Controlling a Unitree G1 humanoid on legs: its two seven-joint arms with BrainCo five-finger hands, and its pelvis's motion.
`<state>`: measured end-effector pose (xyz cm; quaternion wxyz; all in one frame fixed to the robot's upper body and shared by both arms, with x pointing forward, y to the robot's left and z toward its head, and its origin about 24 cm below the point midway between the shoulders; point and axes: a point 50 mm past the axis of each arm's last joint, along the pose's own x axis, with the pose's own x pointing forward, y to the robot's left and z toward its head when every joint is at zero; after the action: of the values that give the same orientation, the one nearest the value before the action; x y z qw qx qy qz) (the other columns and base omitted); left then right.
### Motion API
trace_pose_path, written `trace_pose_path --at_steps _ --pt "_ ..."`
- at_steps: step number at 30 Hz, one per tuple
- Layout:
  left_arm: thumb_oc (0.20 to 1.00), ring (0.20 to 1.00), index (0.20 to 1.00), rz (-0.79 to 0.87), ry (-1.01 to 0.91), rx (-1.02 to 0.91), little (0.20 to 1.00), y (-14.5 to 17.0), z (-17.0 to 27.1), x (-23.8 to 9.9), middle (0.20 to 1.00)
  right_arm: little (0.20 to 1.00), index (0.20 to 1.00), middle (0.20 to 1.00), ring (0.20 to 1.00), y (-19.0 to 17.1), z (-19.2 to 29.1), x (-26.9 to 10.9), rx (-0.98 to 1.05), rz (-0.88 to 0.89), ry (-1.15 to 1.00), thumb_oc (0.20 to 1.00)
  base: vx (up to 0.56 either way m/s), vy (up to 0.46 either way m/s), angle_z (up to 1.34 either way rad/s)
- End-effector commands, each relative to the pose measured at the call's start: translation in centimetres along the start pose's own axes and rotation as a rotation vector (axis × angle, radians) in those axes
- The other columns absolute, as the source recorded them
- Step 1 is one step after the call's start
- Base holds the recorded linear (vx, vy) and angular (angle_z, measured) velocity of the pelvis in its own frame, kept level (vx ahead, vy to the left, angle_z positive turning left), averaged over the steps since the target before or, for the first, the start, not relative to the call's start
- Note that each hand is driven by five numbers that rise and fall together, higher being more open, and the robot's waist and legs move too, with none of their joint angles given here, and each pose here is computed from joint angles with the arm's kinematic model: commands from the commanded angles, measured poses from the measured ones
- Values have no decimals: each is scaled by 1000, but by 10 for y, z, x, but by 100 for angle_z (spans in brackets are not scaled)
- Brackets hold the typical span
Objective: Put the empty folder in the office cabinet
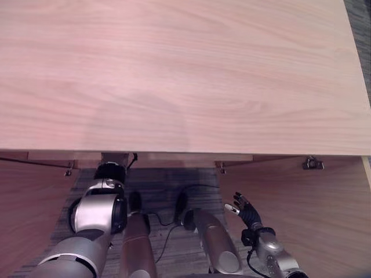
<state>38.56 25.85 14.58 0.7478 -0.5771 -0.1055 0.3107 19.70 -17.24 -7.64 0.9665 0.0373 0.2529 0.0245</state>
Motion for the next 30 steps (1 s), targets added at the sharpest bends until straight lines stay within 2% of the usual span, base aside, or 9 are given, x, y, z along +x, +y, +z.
trace_pose_path --at_steps 1,10,13,16,30 --pt "200 200 200 -142 -71 -34 200 -47 22 2 200 1000 1000 1000 1000 5 15 -2 20 43 -87 1000 -13 -25 7" --pt "200 200 200 -202 -134 -65 200 -77 48 3 200 1000 1000 1000 1000 5 15 -2 -4 68 -85 1000 -20 -19 7" --pt "200 200 200 -250 -163 -92 200 -98 58 -1 200 1000 1000 1000 1000 4 15 -3 -14 66 -86 1000 -56 -22 2" --pt "200 200 200 -257 -176 -95 200 -102 63 -2 200 1000 1000 1000 1000 3 16 -2 -17 67 -88 1000 -3 5 5" --pt "200 200 200 -375 -226 -88 200 -149 82 -16 200 1000 1000 1000 1000 -9 49 9 -19 3 -207 1000 21 18 3"
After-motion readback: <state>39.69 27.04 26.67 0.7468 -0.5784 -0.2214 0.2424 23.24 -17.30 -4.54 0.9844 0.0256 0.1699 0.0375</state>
